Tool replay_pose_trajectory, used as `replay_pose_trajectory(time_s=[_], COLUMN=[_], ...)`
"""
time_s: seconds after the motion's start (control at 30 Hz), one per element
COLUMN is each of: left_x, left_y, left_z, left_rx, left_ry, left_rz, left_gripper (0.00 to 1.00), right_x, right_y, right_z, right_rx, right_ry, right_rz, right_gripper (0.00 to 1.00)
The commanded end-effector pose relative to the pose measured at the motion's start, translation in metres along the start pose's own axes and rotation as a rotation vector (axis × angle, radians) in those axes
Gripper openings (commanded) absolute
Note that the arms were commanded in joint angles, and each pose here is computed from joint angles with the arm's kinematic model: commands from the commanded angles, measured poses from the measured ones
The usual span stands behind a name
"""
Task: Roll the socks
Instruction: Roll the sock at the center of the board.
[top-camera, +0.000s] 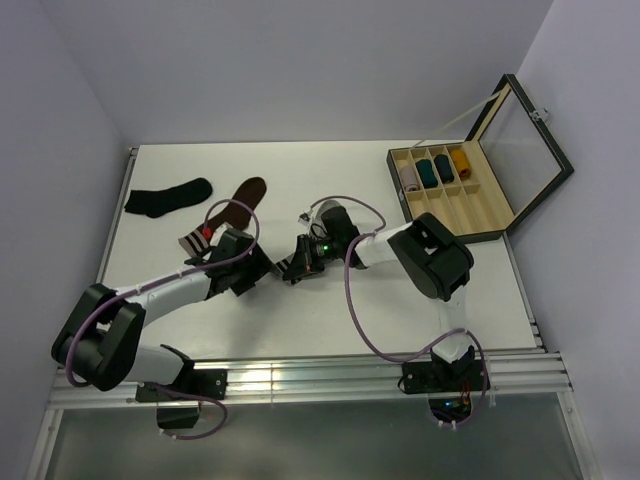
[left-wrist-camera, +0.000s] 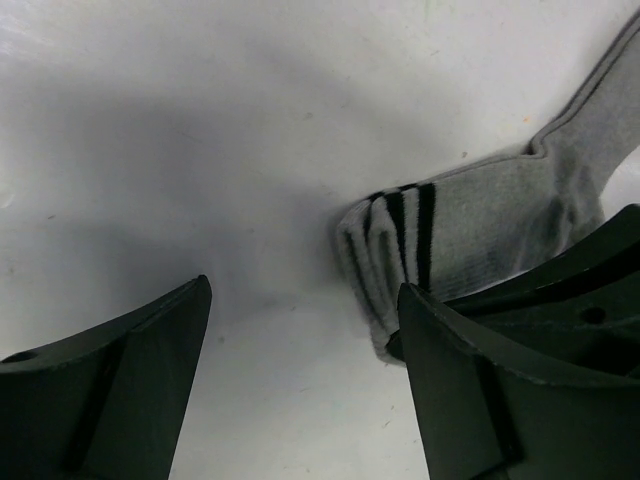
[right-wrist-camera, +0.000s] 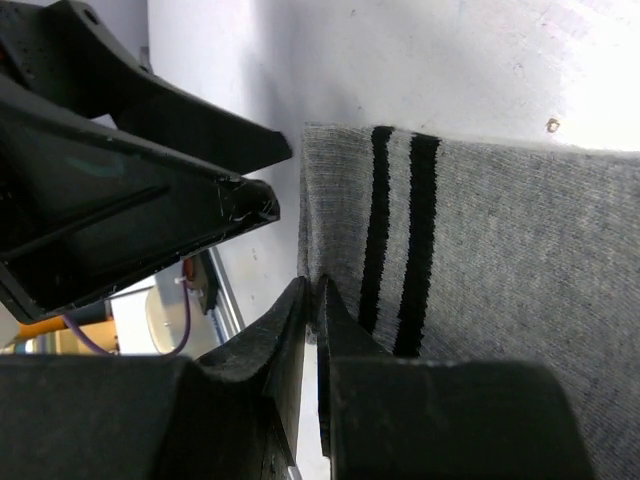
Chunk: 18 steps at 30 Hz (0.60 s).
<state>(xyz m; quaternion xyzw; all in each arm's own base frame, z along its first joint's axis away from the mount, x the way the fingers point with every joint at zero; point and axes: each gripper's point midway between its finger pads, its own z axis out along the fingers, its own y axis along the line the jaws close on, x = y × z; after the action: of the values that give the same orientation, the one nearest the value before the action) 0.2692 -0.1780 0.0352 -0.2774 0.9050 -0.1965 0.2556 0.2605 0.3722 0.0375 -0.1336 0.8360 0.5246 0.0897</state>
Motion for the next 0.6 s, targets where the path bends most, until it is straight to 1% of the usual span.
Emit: replay_pose_trajectory(time_s=[0.0, 0.13, 0.23, 0.27, 0.37, 0.57], left_x=[-0.011, -0.014, -0.015, -0.013, -0.01, -0.003], left_y=[-0.022, -0.024, -0.029, -0.03, -0.03, -0.021], left_z=[0.004, 0.008, 0.01, 0.011, 0.011, 0.012], left_rx=[0.07, 0.087, 0.111, 0.115, 0.123, 0.112], left_ry=[-0.051, -0.073, -0.078, -0.069, -0.058, -0.053], left_rz=[-0.056, -0.081, -0.084, -0.083, -0.084, -0.093], left_gripper=[0.8, 0.65, 0.62, 0.59, 0.57, 0.52], right_x=[0.0, 0.002, 0.002, 0.002, 0.002, 0.003], right_y=[0.002, -0.006, -0.014, -0.022, -0.028, -0.042], right_z=[0.0, -0.002, -0.004, -0.006, -0.007, -0.011], right_rx=[-0.053, -0.059, -0.058, -0.041, -0.033, -0.027], right_ry=[-0.008, -0.017, -0.029, -0.04, -0.048, -0.072], right_rz=[0.015, 0.064, 0.111, 0.152, 0.185, 0.272], right_gripper=[0.0, 0.0, 0.0, 0.0, 0.0, 0.0])
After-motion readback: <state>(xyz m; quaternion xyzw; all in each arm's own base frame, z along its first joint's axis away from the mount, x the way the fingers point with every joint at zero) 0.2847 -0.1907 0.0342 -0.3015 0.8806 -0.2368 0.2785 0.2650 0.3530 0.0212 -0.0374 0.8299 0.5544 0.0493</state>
